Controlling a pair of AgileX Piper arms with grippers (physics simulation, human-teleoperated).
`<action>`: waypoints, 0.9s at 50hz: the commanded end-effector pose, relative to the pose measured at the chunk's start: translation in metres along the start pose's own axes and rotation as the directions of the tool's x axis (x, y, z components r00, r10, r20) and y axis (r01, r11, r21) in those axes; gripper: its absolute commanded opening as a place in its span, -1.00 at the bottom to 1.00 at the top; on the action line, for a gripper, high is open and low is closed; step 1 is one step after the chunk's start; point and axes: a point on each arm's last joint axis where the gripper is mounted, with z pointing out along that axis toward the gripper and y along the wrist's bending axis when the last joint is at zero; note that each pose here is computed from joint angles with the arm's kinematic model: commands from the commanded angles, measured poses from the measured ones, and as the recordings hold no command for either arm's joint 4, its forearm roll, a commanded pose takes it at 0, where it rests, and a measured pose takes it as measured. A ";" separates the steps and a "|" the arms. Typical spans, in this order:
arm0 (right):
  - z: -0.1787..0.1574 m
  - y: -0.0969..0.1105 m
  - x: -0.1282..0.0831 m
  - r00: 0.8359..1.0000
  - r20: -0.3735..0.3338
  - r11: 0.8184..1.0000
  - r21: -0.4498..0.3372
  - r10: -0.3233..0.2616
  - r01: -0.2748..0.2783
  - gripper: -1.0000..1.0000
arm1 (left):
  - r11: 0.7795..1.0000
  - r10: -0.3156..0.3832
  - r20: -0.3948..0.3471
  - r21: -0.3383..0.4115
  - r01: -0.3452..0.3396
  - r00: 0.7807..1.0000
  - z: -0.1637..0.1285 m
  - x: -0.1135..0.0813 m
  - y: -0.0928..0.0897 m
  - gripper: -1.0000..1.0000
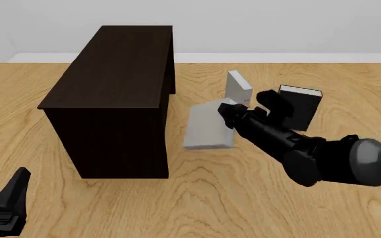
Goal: Pick up the book on the right and place it under the cabinet shelf.
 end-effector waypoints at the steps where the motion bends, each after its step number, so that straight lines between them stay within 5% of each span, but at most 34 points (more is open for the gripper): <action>1: 0.029 -0.013 0.011 0.998 0.006 0.998 0.006 0.061 -0.061 -1.00 | 1.000 -0.001 -0.001 0.001 0.001 1.000 0.000 0.000 0.000 1.00; 20: 0.058 -0.031 0.038 0.991 -0.001 0.991 -0.003 0.134 -0.134 -1.00 | 1.000 -0.001 -0.001 0.001 0.001 1.000 0.000 0.000 0.000 1.00; 45: 0.067 -0.052 0.048 0.990 -0.004 0.989 0.036 0.142 -0.142 -1.00 | 1.000 0.000 -0.001 0.001 0.000 1.000 0.000 0.000 0.000 1.00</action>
